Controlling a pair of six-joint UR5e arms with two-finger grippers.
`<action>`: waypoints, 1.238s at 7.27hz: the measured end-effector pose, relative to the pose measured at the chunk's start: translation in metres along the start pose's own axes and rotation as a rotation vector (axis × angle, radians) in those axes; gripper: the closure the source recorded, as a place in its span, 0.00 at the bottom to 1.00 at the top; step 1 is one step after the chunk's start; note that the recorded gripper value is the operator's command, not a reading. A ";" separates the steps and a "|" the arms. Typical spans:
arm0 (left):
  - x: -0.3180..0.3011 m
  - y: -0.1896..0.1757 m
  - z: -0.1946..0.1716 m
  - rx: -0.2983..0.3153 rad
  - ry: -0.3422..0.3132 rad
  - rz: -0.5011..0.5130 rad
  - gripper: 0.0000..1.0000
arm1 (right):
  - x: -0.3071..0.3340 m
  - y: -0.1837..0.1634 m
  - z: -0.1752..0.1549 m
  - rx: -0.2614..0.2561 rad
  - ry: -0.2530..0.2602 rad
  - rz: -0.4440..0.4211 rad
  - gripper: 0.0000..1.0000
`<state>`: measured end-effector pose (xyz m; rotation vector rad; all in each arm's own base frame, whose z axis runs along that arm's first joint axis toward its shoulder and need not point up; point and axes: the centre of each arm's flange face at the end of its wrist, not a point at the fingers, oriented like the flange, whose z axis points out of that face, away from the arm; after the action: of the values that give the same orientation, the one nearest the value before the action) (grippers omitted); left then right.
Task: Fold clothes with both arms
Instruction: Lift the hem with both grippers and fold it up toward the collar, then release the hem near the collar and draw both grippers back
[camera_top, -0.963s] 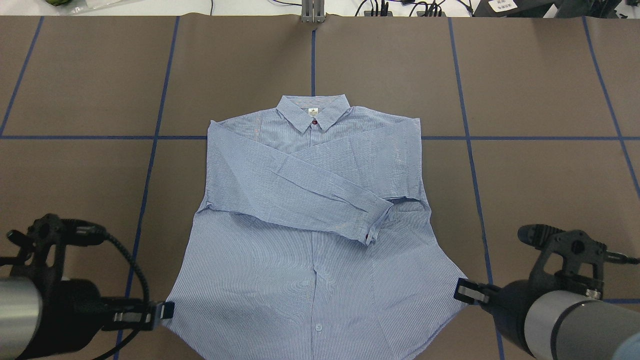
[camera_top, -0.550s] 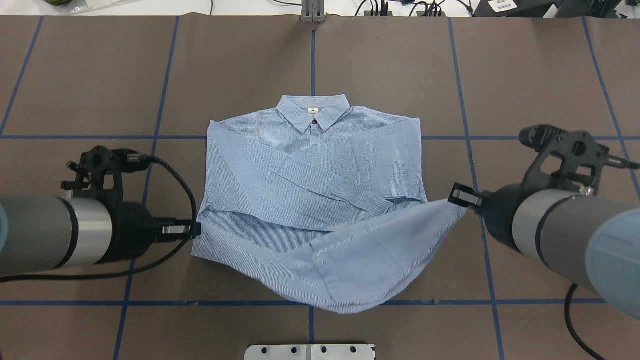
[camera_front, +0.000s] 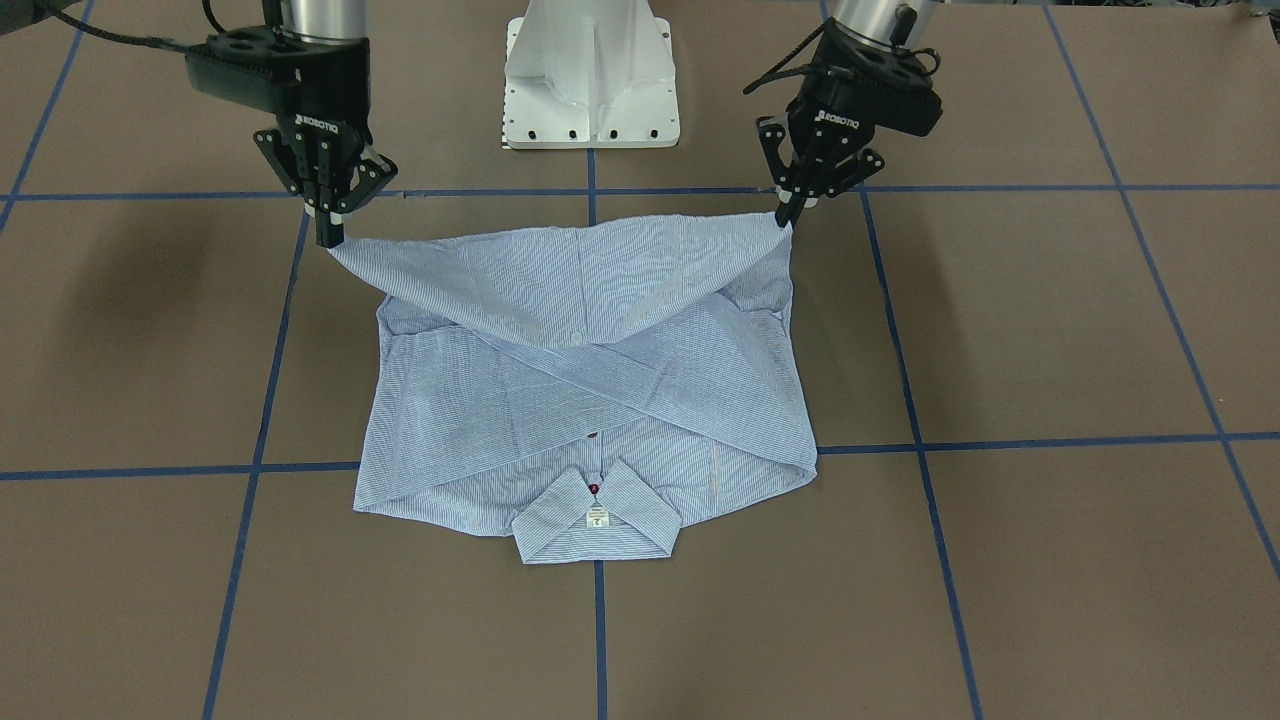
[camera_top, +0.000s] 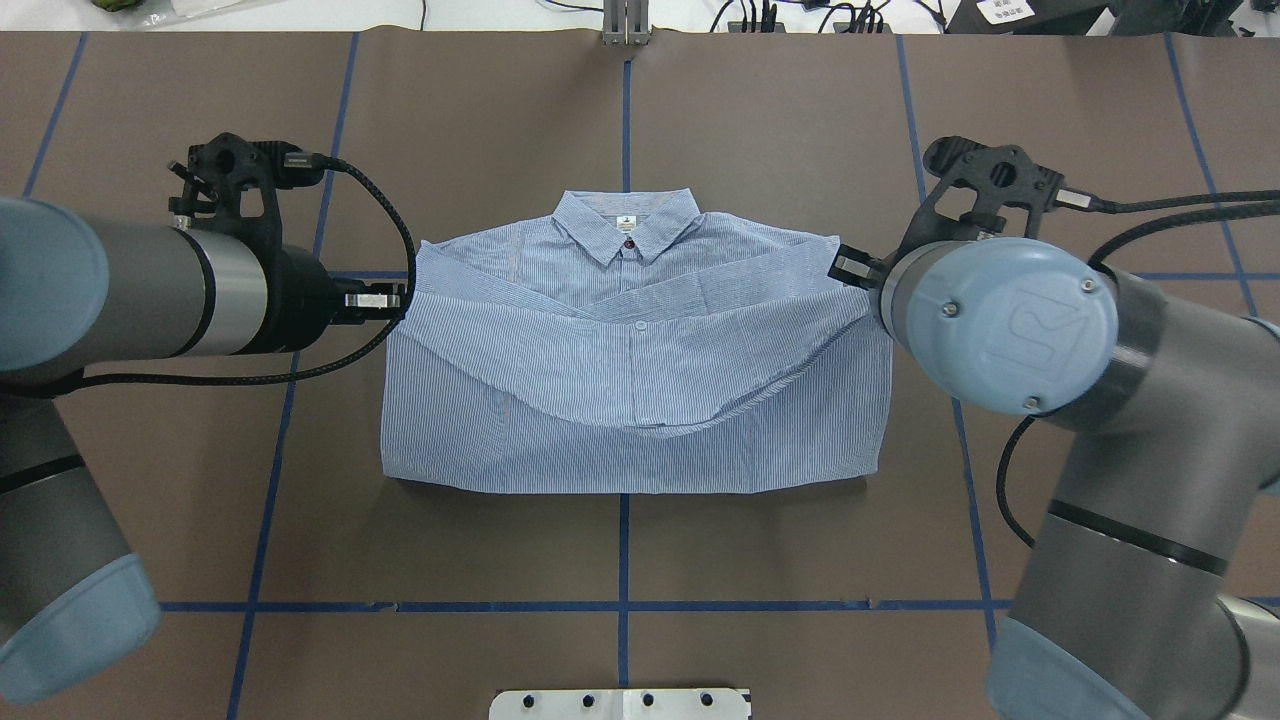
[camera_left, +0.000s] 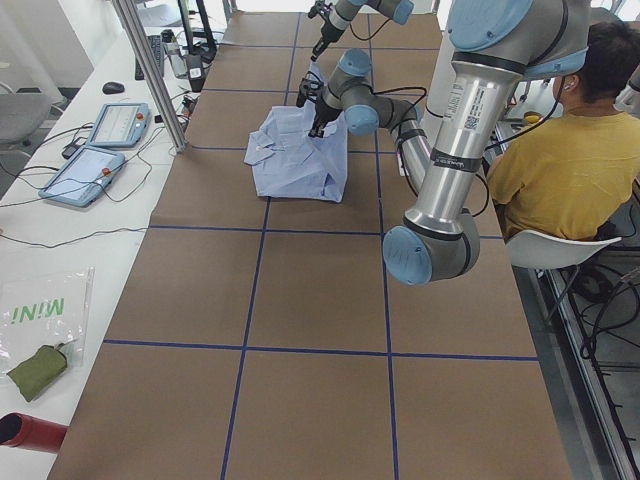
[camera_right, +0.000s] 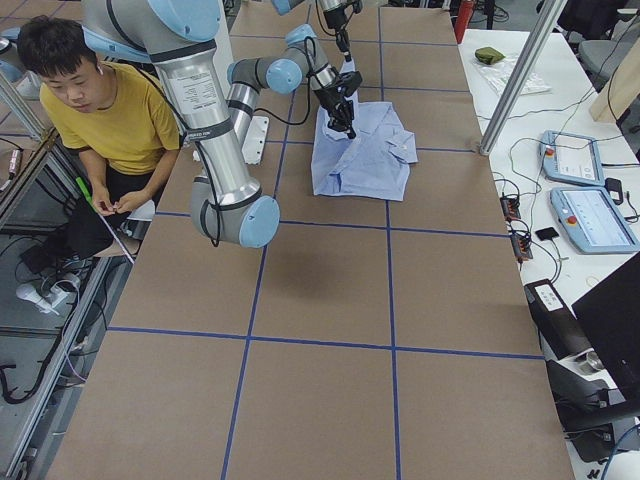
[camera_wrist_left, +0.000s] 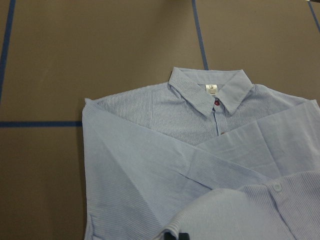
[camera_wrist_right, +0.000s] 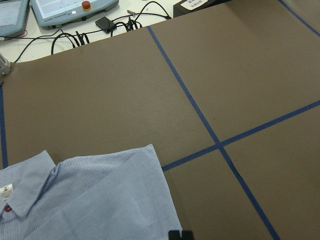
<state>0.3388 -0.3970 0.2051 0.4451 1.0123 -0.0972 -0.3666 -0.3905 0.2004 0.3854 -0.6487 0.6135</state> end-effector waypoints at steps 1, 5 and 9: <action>-0.002 -0.010 0.020 0.000 -0.028 0.009 1.00 | -0.013 0.002 0.028 0.006 -0.007 -0.006 1.00; -0.021 -0.039 0.174 0.023 -0.108 0.063 1.00 | -0.022 0.007 0.125 0.020 -0.012 -0.054 1.00; -0.059 -0.071 0.203 0.034 -0.170 0.196 1.00 | -0.003 -0.024 0.158 0.009 0.048 -0.063 1.00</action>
<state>0.4496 -0.5505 0.3234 0.5559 0.7974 0.0231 -0.4231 -0.4904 0.3111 0.3975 -0.5856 0.5640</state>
